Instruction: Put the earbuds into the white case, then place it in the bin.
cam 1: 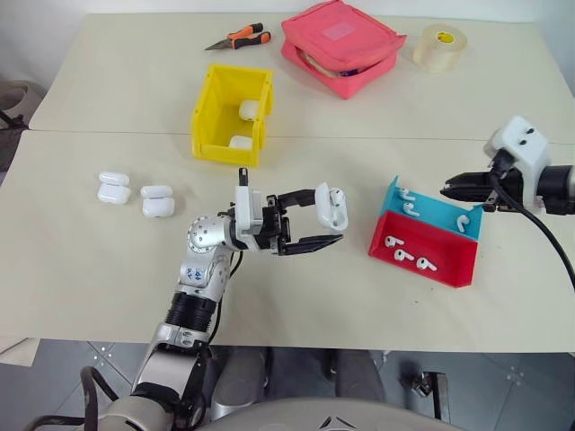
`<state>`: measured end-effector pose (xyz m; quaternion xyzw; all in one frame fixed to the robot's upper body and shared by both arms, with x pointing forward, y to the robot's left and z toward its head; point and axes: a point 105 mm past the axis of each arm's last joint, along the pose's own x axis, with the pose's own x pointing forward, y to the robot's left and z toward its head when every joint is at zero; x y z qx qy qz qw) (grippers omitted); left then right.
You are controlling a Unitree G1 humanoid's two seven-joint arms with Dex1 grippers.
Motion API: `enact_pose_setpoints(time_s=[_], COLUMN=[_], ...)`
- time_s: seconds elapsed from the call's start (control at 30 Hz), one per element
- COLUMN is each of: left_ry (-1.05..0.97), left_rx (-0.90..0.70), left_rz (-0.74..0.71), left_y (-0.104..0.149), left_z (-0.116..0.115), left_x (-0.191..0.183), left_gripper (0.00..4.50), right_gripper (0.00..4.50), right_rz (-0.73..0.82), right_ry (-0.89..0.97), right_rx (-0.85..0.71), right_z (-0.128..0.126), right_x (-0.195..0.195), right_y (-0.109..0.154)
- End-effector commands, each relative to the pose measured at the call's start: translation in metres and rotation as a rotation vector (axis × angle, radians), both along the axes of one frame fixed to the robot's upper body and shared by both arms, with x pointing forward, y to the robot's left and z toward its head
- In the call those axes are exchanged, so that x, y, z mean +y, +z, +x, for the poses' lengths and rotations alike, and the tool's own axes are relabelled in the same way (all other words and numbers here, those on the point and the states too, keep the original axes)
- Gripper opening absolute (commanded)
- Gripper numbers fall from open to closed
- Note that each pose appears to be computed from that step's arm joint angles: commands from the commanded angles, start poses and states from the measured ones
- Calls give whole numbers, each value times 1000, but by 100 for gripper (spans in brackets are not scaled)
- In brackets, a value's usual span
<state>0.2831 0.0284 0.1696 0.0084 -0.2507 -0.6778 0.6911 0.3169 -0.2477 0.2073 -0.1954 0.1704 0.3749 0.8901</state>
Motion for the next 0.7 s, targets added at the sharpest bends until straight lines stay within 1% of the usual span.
enact_pose_setpoints(time_s=[0.03, 0.07, 0.2, 0.23, 0.33, 0.47, 0.53, 0.7], left_ry=[-38, -42, -59, -63, -72, -77, -85, -95], left_rx=[-13, -8, 6, 8, 18, 31, 31, 36], left_rz=[-15, -15, -12, -11, -5, -3, -1, -6], left_y=[9, 9, 11, 12, 14, 17, 19, 22], left_z=[0, 0, 2, 3, 5, 8, 8, 8], left_x=[-3, -4, -4, -4, -5, -6, -8, -10], left_gripper=[271, 271, 271, 271, 271, 271, 271, 271], right_gripper=[47, 47, 47, 47, 47, 47, 47, 47], right_rz=[272, 361, 563, 601, 830, 1013, 1038, 1053], right_ry=[108, 137, 183, 189, 235, 275, 297, 278], right_rx=[-165, -184, -214, -211, -196, -142, -107, -90], right_z=[-22, -28, -46, -49, -63, -76, -80, -80], right_x=[27, 35, 62, 67, 87, 108, 121, 127], right_y=[30, 34, 34, 34, 39, 38, 32, 22])
